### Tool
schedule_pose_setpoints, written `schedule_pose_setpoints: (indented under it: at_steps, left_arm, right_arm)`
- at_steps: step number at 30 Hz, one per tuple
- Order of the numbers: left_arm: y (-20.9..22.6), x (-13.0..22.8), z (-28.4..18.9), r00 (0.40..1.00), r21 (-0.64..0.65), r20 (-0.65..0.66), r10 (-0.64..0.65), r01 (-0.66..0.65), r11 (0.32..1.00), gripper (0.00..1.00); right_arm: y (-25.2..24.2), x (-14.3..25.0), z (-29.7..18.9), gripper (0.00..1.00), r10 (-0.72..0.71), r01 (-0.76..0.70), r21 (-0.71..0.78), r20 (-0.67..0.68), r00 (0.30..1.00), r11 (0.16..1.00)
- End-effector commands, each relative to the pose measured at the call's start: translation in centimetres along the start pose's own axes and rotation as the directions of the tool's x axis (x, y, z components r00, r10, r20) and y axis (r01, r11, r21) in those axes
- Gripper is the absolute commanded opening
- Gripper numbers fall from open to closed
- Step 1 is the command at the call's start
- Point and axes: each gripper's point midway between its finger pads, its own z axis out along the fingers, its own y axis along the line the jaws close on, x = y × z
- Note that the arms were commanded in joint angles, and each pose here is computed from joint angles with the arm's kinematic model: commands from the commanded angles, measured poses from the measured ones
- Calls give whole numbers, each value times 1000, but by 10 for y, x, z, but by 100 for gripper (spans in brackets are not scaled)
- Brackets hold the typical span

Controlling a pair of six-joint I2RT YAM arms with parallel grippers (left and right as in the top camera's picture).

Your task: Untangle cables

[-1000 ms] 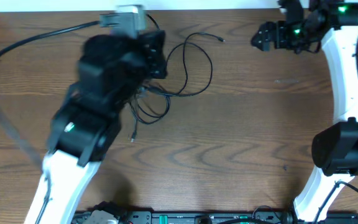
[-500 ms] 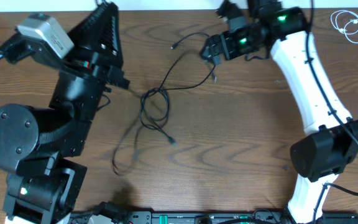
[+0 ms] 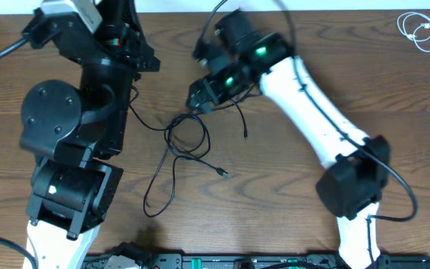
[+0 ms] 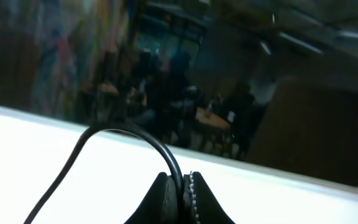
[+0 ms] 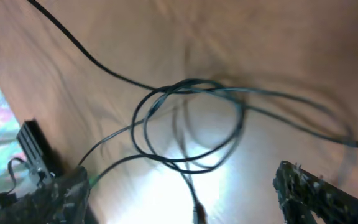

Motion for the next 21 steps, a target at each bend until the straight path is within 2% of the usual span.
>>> schedule_pose_setpoints:
  at_steps: [1,7,13,15,16,21]
  left_arm:
    - [11,-27,-8,996,-54,84,39,-35,998,8]
    - [20,-48,-13,987,-78,154,41,-29,996,7]
    - [31,-55,-14,983,-111,176,53,-34,993,8]
    - [35,-56,-14,982,-127,181,58,-35,991,7]
    - [37,-57,-14,981,-133,182,61,-37,990,7]
    - [46,-61,-15,978,-159,193,72,-41,986,7]
  right_arm:
    - [9,12,32,90,48,-49,-24,-63,997,998]
    - [23,15,69,85,95,-98,-39,-89,992,994]
    - [33,24,96,84,114,-121,-43,-126,985,992]
    - [38,27,103,79,104,-112,-47,-138,985,993]
    - [39,30,107,74,117,-123,-34,-145,983,992]
    - [29,40,122,73,194,-180,108,-143,971,978]
